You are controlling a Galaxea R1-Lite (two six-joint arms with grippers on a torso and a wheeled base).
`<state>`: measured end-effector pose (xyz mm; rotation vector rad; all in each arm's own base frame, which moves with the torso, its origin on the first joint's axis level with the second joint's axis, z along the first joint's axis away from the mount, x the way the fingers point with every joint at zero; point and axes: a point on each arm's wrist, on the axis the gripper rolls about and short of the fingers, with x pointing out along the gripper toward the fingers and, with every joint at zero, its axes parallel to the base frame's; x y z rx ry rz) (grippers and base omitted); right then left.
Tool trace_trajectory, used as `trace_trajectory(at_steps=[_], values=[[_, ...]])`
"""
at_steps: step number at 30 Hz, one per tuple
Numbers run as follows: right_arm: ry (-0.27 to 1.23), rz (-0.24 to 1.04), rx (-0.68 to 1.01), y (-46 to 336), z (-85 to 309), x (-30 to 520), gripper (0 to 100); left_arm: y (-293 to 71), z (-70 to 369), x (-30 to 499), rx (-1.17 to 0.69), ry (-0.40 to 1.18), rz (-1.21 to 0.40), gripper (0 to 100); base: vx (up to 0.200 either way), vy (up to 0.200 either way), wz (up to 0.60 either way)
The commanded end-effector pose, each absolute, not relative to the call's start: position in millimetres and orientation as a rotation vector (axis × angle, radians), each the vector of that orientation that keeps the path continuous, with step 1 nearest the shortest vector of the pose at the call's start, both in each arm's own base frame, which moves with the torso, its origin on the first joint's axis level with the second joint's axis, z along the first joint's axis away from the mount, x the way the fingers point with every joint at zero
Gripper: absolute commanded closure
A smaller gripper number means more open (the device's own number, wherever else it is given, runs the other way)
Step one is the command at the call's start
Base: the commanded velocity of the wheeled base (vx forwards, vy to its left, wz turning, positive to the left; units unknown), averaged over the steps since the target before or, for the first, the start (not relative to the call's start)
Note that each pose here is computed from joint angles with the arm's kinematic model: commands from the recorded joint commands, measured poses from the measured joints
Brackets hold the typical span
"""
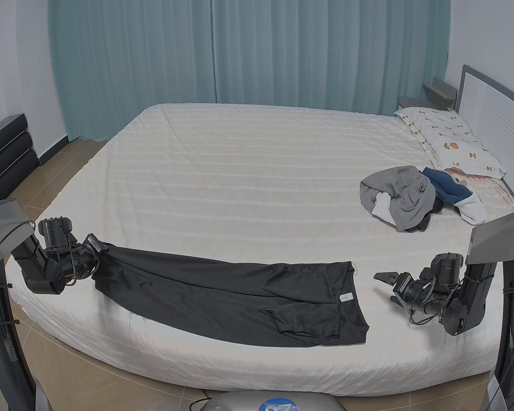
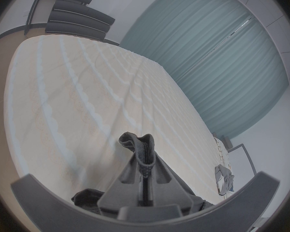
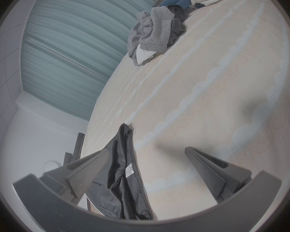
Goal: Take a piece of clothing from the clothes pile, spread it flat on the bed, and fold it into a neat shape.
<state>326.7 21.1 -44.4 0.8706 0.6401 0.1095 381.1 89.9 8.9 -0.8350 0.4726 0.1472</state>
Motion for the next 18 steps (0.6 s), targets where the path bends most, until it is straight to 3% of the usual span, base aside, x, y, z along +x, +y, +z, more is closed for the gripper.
trace_trajectory(at_steps=[1,5,18], values=[[0.64,0.111,0.87,21.4,-44.5,326.7,0,89.7,9.8,381.0,-0.841,0.471,0.148,100,-0.2,0.0,0.0],[0.642,0.11,0.871,21.4,-44.7,326.4,0,87.9,9.2,380.8,-0.858,0.475,0.151,100,-0.2,0.0,0.0],[0.641,0.112,0.87,21.9,-44.5,326.7,0,80.4,8.9,383.2,-0.862,0.477,0.133,100,0.0,0.0,0.0]])
